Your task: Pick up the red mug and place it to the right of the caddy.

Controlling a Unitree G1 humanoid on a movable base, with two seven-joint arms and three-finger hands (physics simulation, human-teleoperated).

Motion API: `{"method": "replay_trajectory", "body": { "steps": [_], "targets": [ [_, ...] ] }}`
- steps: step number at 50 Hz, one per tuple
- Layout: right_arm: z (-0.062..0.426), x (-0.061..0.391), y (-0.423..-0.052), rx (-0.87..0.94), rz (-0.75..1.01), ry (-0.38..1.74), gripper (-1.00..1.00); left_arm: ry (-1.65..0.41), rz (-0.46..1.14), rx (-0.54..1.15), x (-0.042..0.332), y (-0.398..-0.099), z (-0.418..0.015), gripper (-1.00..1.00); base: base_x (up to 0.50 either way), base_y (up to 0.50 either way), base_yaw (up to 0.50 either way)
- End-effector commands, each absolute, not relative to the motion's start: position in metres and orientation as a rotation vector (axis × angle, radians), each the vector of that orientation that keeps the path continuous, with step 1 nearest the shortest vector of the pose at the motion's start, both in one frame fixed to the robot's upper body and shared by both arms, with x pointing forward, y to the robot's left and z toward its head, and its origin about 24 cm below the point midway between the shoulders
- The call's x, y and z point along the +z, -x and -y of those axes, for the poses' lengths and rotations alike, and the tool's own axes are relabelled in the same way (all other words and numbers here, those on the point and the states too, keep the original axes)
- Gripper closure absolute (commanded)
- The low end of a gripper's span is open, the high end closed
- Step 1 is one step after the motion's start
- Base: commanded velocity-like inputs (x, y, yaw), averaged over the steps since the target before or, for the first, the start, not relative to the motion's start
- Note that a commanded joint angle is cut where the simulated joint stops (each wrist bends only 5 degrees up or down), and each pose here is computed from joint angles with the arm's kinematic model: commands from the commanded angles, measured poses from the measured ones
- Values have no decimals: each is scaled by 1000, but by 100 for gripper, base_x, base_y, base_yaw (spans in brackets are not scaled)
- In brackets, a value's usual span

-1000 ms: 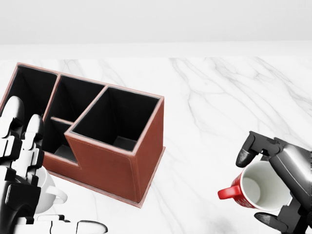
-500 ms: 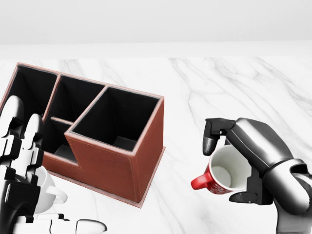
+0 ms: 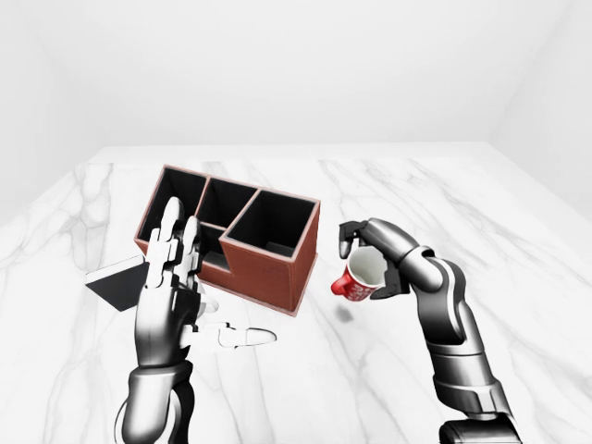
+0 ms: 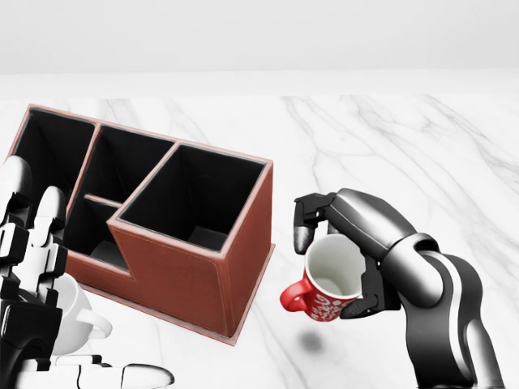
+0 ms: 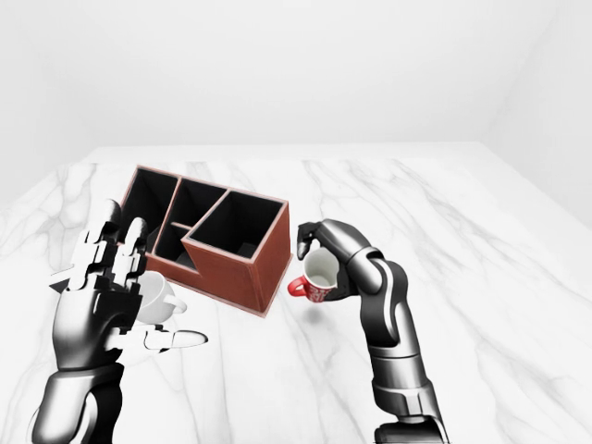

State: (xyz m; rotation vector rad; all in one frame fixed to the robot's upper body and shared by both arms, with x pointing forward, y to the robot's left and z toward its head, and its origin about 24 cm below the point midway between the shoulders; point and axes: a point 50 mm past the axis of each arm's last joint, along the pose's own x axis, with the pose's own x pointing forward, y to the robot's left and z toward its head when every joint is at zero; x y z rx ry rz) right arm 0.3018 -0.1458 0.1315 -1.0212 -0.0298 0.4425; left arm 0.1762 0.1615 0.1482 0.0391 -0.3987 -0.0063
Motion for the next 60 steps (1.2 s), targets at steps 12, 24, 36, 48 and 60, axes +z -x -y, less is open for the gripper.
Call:
{"method": "replay_trajectory", "body": {
  "steps": [12, 24, 36, 48, 60],
  "targets": [
    [138, 101, -331, 447, -60, 919, 100, -39, 407, -5, 150, -175, -162, -100, 0, 0, 0],
    [142, 93, -334, 432, -92, 910, 100, -38, 396, -6, 148, -177, -162, -100, 0, 0, 0],
    [142, 82, -334, 426, -123, 911, 100, -39, 409, -6, 150, -175, -162, -100, 0, 0, 0],
    [136, 73, -332, 434, -143, 914, 100, -39, 410, -5, 151, -174, -162, -100, 0, 0, 0],
    [133, 77, -335, 438, -132, 915, 100, -38, 412, -3, 151, -175, -163, -100, 0, 0, 0]
  ]
}}
